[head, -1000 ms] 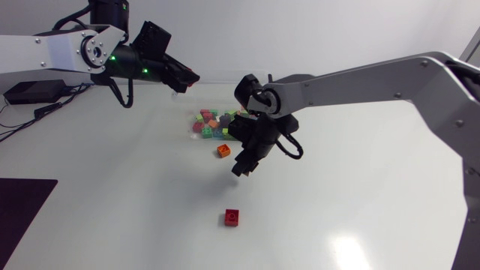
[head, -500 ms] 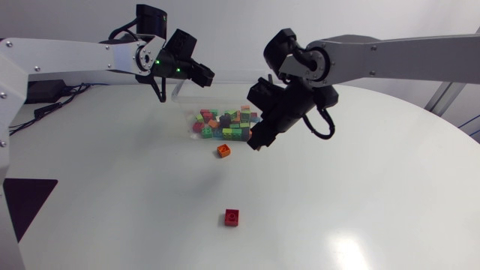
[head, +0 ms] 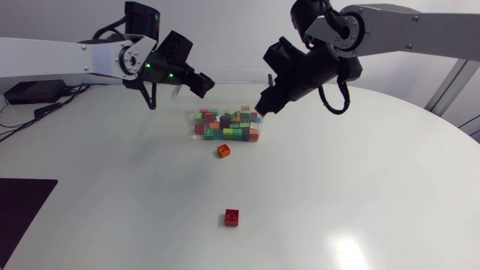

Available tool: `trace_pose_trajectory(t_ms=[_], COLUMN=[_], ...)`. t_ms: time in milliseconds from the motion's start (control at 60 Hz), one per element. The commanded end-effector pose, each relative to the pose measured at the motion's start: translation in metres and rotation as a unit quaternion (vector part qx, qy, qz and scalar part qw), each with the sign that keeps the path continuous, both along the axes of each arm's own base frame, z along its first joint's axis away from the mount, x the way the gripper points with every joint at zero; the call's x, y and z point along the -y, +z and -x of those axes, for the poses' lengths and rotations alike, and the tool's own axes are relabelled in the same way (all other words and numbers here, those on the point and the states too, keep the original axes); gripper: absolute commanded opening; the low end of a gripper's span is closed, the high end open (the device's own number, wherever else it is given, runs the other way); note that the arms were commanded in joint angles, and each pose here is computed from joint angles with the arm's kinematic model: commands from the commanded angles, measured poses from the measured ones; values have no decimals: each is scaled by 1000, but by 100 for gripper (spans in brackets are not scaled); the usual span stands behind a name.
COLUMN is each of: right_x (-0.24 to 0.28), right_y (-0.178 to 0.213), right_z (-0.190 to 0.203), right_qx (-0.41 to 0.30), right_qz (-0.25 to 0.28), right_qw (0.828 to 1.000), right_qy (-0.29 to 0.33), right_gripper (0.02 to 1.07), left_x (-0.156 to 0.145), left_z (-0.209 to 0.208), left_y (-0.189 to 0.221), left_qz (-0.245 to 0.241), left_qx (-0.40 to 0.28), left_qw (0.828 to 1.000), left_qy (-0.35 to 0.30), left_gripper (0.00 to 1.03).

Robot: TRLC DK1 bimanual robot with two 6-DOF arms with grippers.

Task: Place the duplo bricks in the container

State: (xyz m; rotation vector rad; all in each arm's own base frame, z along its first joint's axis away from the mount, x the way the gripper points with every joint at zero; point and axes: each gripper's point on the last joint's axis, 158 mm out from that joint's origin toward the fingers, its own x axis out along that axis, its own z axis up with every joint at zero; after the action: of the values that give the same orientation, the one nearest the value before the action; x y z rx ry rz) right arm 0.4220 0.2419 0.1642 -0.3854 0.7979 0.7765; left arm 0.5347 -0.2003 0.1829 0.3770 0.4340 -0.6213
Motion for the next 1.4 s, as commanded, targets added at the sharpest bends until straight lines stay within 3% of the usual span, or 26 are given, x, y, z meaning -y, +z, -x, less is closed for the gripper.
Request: trace_pose_trajectory(t_ms=[0,250,550,800,967,1017,1050,1067,1100,1383], right_x=[-2,-17,-26,-23,-27,-28,-29,-29,-28,-18], right_y=[20,28,21,12,7,5,4,2,1,27], right_z=[-16,-53,-88,-119,-136,-141,-146,-147,-150,-122], right_qx=[24,52,71,91,105,107,107,105,106,128], right_qz=[-24,-53,-72,-87,-100,-101,-102,-104,-104,-118], right_qw=[999,997,994,991,988,987,987,987,987,983], right_qy=[-12,-23,-33,-50,-56,-58,-59,-62,-63,-59], right_gripper=[28,28,28,28,30,43,66,88,104,104], left_x=[-2,-4,14,27,36,37,38,38,39,28], left_z=[25,98,131,112,112,110,110,109,106,79], left_y=[12,-30,-96,-137,-164,-170,-174,-175,-178,-197], left_qz=[-21,-68,-75,-50,-52,-52,-52,-52,-50,-43], left_qx=[10,-40,-89,-100,-114,-115,-117,-117,-112,-105], left_qw=[1000,993,986,992,991,991,991,991,992,993], left_qy=[-19,-89,-122,-50,-41,-42,-43,-43,-42,-23], left_gripper=[98,98,98,98,98,98,98,98,98,98])
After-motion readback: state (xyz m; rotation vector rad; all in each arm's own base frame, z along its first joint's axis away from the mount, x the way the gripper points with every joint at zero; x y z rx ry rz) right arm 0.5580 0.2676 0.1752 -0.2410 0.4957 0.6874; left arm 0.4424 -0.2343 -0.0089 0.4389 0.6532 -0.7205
